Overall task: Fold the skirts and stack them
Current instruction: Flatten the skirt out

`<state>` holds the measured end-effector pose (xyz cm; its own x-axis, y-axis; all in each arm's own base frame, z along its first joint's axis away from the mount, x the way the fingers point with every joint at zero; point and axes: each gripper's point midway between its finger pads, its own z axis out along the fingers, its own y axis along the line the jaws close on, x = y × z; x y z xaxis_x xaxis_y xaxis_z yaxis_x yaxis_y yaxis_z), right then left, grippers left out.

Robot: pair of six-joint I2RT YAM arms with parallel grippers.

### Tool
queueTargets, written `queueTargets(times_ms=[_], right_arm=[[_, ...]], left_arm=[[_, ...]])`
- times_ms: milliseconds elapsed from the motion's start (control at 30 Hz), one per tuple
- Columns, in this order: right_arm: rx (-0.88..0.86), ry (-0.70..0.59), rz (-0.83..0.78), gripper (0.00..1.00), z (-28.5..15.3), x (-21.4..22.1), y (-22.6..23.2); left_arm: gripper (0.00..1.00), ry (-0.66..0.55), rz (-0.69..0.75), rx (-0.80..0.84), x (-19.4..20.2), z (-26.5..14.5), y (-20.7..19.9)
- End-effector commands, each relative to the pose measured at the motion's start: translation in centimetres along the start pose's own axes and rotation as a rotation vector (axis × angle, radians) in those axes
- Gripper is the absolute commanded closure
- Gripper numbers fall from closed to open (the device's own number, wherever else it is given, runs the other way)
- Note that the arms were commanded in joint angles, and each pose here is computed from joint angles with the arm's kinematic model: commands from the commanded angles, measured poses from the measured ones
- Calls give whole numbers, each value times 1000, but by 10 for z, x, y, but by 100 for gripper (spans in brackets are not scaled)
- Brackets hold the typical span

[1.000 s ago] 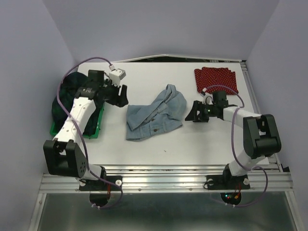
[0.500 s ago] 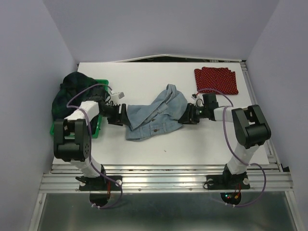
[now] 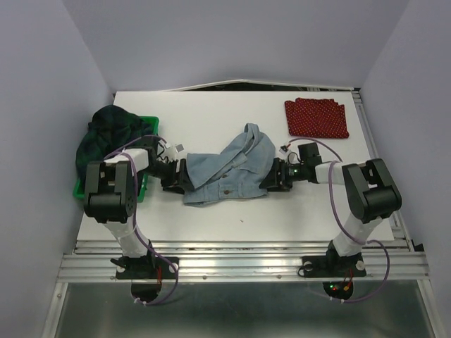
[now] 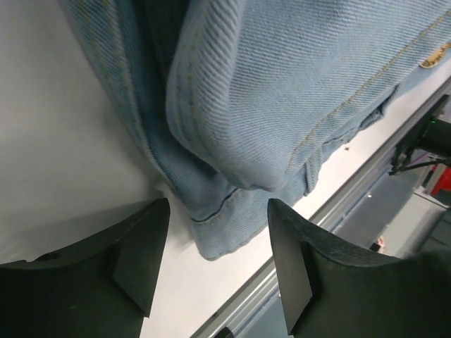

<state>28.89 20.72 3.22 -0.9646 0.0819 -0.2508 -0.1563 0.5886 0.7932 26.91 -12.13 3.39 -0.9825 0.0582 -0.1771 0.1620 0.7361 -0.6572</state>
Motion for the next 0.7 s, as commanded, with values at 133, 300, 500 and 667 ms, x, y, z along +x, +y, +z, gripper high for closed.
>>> queueTargets(times_ms=[133,300,500,667], right_arm=[[51,82,73,39,-2,37,-14],[86,120,113,52,4,42,-27],[122,73,74,82,-7,40,-22],[81,-45,-15,99,-32,0,23]], left_arm=[[25,79,-61,-54,36,6,9],[26,78,-80,-103,40,4,15],[68,54,-63,-102,37,-2,10],[100,-33,102,39,12,-29,-36]])
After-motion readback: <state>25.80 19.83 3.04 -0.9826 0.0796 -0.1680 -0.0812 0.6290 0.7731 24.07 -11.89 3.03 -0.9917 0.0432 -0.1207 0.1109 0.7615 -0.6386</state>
